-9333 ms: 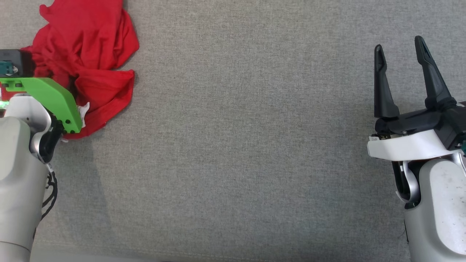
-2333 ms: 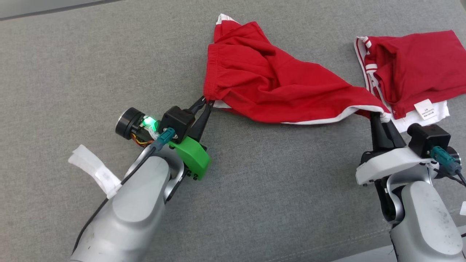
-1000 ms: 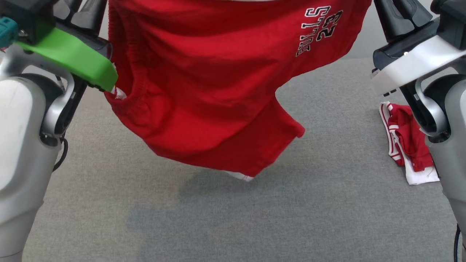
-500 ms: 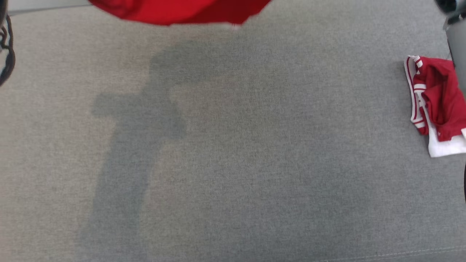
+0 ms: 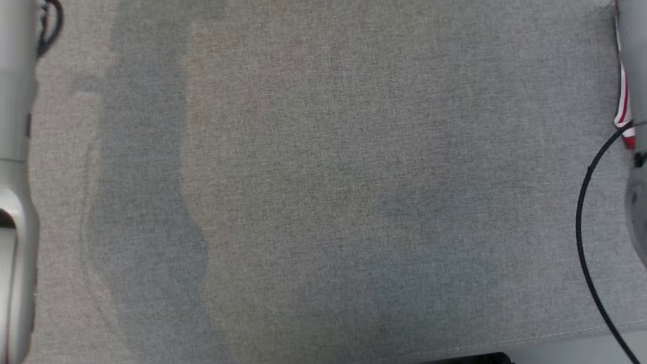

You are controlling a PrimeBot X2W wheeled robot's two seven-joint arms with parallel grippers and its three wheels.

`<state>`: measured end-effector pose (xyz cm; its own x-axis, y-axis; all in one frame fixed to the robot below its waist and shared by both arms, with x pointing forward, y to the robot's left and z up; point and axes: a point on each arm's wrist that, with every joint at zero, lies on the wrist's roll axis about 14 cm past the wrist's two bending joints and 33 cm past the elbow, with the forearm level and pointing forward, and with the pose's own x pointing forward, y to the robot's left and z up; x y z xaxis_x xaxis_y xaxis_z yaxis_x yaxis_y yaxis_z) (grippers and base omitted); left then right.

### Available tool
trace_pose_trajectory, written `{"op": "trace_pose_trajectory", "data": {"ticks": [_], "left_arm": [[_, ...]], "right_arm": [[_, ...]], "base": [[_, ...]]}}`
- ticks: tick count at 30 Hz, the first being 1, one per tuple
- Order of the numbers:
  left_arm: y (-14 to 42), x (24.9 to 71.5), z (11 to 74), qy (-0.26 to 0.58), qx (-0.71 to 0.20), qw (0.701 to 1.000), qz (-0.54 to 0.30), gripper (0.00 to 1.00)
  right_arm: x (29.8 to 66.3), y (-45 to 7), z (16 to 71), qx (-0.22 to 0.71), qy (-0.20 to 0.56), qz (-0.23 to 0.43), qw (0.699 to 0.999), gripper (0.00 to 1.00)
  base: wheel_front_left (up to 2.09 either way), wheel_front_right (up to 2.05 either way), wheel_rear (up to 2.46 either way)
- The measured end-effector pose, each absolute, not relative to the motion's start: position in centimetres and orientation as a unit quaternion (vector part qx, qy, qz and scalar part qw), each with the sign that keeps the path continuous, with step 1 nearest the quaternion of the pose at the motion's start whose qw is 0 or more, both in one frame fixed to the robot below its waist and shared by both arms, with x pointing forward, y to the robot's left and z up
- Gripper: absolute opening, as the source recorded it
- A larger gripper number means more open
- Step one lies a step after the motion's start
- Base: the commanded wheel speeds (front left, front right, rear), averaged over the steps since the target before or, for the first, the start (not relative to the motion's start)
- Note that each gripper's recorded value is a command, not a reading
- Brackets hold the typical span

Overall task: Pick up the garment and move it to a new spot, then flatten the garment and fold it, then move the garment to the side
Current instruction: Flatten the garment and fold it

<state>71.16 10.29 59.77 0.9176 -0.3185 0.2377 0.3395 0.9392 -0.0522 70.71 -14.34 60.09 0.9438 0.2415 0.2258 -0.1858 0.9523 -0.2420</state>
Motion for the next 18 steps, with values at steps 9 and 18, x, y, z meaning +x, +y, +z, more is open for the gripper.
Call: {"op": "trace_pose_trajectory", "data": {"ticks": [9, 18], "left_arm": [[9.5, 65.9, 47.7, 0.003, -0.084, 0.98, -0.182, 0.0], [10.4, 57.4, 43.1, 0.079, -0.026, 0.972, -0.218, 0.0]], "right_arm": [[67.3, -14.5, 47.3, -0.085, 0.003, 0.116, 0.99, 0.0], [61.6, -14.4, 44.4, -0.123, 0.053, 0.157, 0.978, 0.0]], "base": [[0.0, 0.0, 0.0], [0.0, 0.0, 0.0]]}}
